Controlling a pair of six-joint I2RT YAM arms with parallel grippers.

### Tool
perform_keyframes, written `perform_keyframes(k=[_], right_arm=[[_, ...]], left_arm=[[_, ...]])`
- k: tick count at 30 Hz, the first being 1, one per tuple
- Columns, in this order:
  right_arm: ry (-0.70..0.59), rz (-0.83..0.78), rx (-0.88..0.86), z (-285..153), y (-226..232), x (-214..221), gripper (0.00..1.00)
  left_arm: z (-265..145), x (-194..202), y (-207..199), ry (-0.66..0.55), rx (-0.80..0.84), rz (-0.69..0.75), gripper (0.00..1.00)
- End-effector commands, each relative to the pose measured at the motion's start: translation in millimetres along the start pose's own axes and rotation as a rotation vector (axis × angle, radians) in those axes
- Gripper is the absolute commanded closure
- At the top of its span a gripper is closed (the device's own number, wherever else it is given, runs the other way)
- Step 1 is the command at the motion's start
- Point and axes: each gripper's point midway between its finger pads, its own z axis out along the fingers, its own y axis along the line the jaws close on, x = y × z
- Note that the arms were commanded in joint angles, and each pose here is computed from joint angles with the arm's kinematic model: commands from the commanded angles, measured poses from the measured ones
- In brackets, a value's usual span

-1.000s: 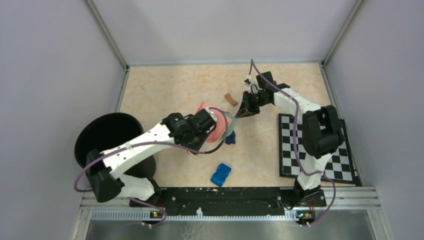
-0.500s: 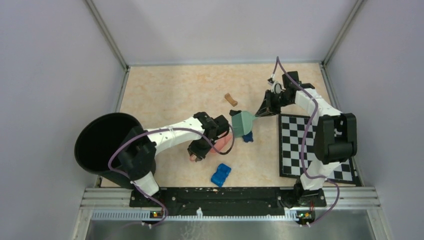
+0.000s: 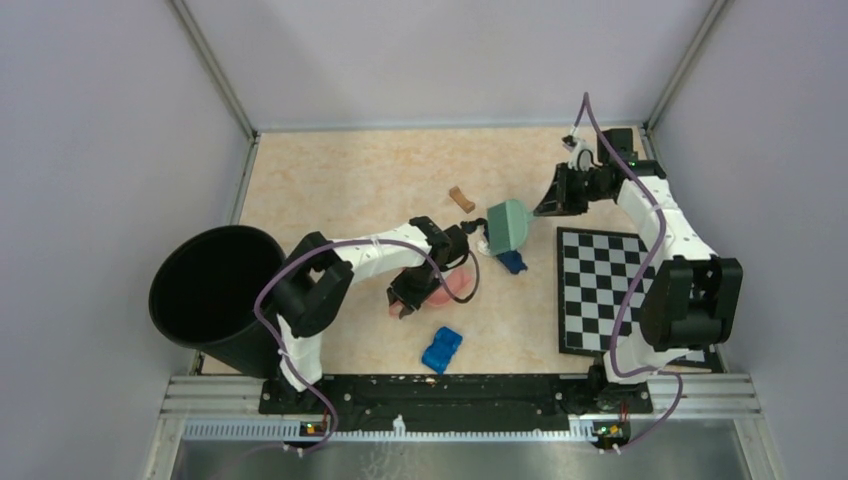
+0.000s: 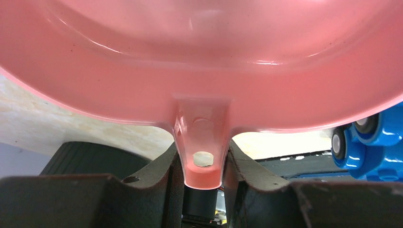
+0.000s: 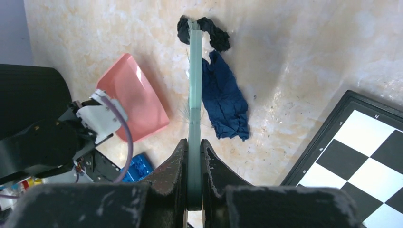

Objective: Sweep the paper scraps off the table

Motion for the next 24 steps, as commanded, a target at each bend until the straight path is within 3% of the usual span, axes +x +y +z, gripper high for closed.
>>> perform_keyframes(k=[1,5,8,15,24], right_arm=[[-0.097,-0.096,-0.051,-28,23,-25,1.00],[-0.107,-0.089,-0.082,-33,29,-28,1.00],[-0.121,-0.087,-0.081,-38,30,-32,1.00],[-0.117,-0.069,-0.087,-39,30,-30,1.00],[-0.106,-0.042,-0.107,-35,31,-25,1.00]], left_arm=[[4,-17,6,-0.011,-0.010,0.047,0.92],[0,-49,13,-0.114,-0.037,0.042,0.69],[-5,-67,8,-0.197,-0.013,0.056,0.58],[0,-73,11,-0.303,-0.024,0.048,0.48],[-30,-73,15,-0.627,0.012,-0.057,0.47]])
